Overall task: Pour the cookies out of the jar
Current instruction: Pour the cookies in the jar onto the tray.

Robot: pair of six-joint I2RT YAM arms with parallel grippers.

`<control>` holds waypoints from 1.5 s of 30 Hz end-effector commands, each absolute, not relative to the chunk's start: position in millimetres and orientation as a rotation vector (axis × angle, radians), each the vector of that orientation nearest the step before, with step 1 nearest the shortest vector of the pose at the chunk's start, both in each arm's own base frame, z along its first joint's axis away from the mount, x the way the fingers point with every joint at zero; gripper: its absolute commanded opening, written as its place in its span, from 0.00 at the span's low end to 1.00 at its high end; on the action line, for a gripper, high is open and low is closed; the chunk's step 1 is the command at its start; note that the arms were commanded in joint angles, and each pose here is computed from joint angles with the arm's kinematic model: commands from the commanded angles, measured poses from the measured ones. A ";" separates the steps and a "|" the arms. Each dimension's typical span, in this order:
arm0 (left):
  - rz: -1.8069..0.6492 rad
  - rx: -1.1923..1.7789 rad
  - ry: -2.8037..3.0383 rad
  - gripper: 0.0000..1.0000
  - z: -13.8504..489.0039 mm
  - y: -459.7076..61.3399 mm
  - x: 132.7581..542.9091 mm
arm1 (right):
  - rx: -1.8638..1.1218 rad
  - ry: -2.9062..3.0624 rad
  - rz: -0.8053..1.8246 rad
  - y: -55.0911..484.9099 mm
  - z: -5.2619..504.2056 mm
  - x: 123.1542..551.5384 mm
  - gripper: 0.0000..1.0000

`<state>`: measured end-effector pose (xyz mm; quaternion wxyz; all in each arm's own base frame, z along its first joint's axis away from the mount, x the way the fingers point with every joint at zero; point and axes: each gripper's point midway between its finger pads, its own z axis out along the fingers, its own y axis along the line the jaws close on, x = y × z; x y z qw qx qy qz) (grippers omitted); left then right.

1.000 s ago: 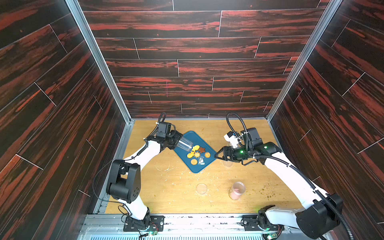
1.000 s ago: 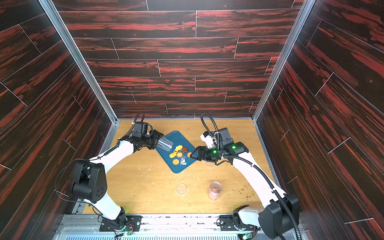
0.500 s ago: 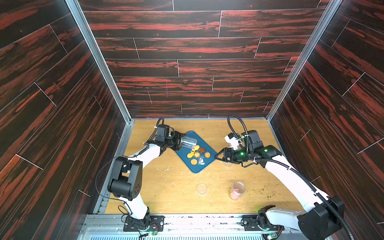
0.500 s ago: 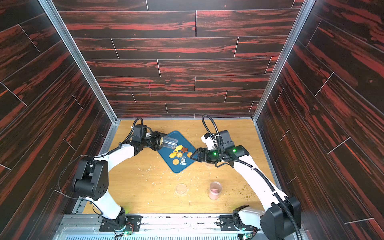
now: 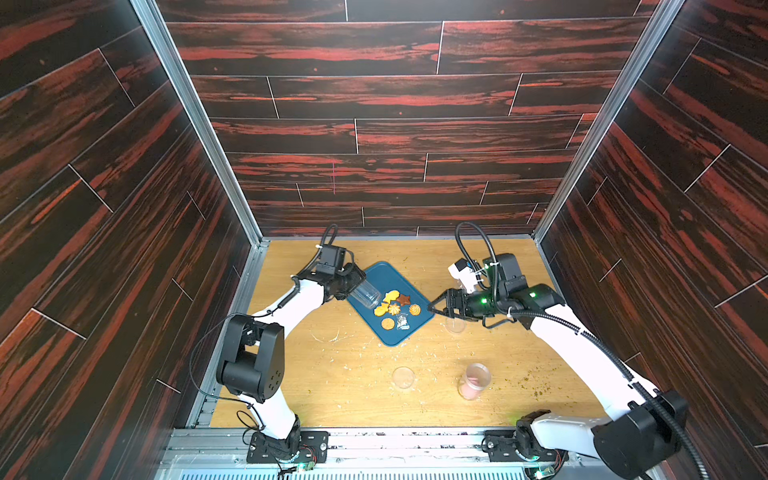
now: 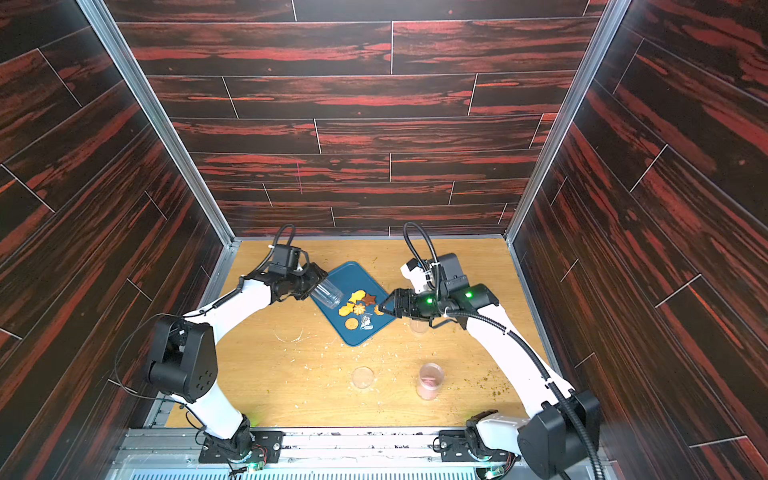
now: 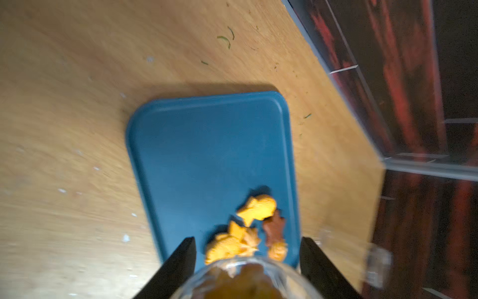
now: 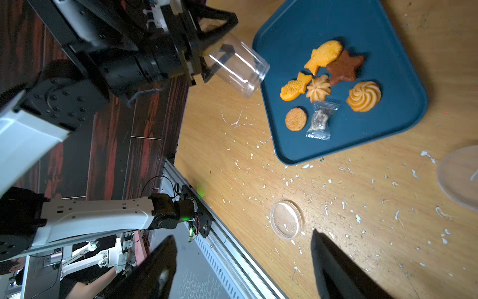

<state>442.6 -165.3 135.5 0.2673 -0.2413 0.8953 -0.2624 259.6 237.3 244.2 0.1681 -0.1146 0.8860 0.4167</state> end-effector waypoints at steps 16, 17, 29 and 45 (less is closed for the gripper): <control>-0.414 -0.356 2.489 0.60 115.3 -177.0 457.2 | -0.314 2.569 1.170 238.0 238.9 263.9 0.85; -0.418 -0.358 2.496 0.61 112.4 -177.8 456.9 | -0.314 2.567 1.171 238.7 239.6 265.2 0.85; -0.450 -0.398 2.520 0.67 100.3 -173.5 455.4 | -0.322 2.573 1.176 242.6 240.7 271.0 0.85; -0.432 -0.339 2.451 0.64 136.4 -173.6 461.7 | -0.326 2.579 1.175 242.6 237.5 271.0 0.85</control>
